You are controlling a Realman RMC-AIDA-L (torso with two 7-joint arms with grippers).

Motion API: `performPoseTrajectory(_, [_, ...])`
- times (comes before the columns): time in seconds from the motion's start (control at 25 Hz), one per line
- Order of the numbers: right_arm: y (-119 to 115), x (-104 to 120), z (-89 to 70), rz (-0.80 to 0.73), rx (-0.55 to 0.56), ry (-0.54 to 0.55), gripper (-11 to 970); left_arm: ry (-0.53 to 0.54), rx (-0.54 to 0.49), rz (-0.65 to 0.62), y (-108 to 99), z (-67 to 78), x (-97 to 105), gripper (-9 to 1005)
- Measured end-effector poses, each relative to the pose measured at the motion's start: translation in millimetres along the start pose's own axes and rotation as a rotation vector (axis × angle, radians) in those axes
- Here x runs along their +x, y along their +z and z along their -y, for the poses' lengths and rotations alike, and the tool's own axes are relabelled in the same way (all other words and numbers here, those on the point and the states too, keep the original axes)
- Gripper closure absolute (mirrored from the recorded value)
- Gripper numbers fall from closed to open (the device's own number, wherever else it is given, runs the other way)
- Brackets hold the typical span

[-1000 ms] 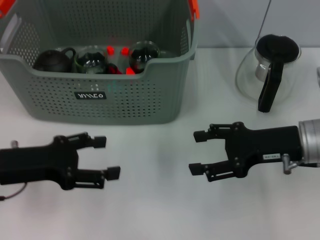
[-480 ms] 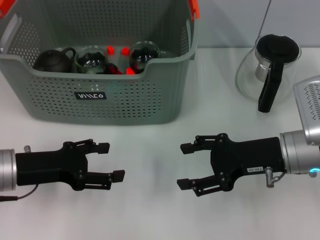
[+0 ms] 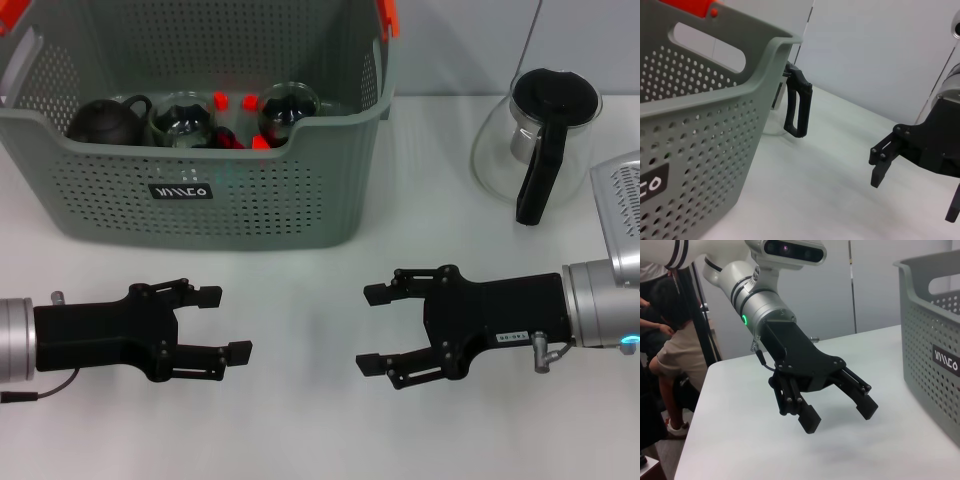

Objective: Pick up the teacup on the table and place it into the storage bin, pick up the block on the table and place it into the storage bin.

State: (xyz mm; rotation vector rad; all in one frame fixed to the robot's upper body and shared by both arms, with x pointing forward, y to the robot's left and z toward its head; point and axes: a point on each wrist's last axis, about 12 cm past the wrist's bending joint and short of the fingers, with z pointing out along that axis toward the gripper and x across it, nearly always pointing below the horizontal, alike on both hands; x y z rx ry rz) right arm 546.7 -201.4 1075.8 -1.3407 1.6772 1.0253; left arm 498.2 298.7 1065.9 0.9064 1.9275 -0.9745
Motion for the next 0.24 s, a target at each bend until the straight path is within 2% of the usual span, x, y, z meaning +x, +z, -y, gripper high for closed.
performPoseTrajectory(0.24, [0.3,-0.3,3.1,-0.006,0.021,-0.003,74,0.002,-0.002,-0.001,0.4,-0.8,-0.8,51])
